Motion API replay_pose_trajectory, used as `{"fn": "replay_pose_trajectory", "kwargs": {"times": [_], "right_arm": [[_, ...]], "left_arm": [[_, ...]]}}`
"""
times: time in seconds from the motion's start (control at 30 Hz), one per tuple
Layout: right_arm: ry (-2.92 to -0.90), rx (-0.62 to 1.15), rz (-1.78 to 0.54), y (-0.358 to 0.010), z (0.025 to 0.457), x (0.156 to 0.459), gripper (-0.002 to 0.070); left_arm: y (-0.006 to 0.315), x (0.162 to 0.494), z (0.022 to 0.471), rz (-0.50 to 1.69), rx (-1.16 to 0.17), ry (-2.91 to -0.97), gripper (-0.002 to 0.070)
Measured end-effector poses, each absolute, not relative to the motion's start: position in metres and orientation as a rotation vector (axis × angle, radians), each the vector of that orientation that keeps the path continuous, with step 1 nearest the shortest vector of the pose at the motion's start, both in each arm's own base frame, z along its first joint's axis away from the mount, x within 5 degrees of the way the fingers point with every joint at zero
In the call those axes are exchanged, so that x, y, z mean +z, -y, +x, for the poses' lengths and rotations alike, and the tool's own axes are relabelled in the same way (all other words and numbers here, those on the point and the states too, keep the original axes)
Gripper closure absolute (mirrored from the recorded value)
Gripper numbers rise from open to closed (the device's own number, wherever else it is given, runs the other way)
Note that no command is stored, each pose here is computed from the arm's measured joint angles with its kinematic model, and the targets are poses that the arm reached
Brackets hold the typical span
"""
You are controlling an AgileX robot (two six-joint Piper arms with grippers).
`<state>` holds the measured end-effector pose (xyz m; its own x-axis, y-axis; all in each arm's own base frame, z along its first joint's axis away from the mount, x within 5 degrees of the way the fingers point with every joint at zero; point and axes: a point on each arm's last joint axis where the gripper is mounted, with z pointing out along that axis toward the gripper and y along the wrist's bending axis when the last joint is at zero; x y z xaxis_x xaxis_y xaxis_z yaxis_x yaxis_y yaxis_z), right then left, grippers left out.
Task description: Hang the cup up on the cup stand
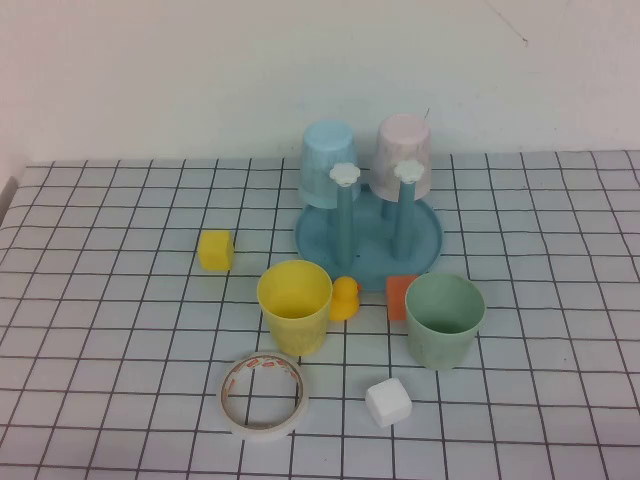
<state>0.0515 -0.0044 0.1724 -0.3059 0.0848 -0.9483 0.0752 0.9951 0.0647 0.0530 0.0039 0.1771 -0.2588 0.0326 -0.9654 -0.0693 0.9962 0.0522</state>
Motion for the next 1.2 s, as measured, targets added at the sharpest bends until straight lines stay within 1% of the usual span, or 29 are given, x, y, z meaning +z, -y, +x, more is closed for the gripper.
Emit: {"fn": "replay_pose_trajectory", "kwargs": {"times": [0.33,0.4,0.47,0.6,0.63,0.67,0.73,0.8,0.83,0.93,1.0,1.2], "right_arm": [[-1.883,0.009,0.115,0.004,0.052,0.172,0.0678],[-1.883,0.009,0.115,0.004,0.052,0.172,0.0678],[-1.883,0.009,0.115,0.004,0.052,0.172,0.0678],[-1.883,0.009,0.115,0.004,0.052,0.172,0.0678],[-1.883,0.009,0.115,0.004,0.052,0.172,0.0678],[-1.883,0.009,0.115,0.004,0.052,0.172,0.0678],[-1.883,0.009,0.115,0.004,0.052,0.172,0.0678],[-1.879,0.028,0.126,0.004,0.052,0.173,0.0678],[-1.879,0.043,0.135,0.003,0.052,0.172,0.0678],[-1.872,0.154,0.202,-0.001,0.052,0.173,0.0678],[-1.863,0.288,0.285,-0.005,0.052,0.172,0.0678],[-1.762,0.858,0.632,-0.023,0.051,0.179,0.0678]], "left_arm": [[-0.003,0.178,0.053,-0.048,0.064,-1.823,0.0676],[-0.002,0.178,0.053,-0.062,0.043,-1.819,0.0676],[-0.001,0.18,0.054,-0.1,-0.01,-1.796,0.0676],[0.003,0.187,0.055,-0.264,-0.216,-1.698,0.0676],[0.004,0.19,0.056,-0.358,-0.323,-1.649,0.0676],[0.004,0.195,0.056,-0.52,-0.506,-1.567,0.0676],[0.005,0.198,0.056,-0.67,-0.679,-1.486,0.0676],[0.005,0.2,0.056,-0.757,-0.778,-1.433,0.0676],[0.004,0.201,0.056,-0.781,-0.8,-1.415,0.0676],[0.002,0.203,0.056,-0.82,-0.821,-1.369,0.0676],[0.0,0.204,0.056,-0.834,-0.822,-1.348,0.0676],[-0.001,0.205,0.056,-0.863,-0.843,-1.321,0.0676]]}}
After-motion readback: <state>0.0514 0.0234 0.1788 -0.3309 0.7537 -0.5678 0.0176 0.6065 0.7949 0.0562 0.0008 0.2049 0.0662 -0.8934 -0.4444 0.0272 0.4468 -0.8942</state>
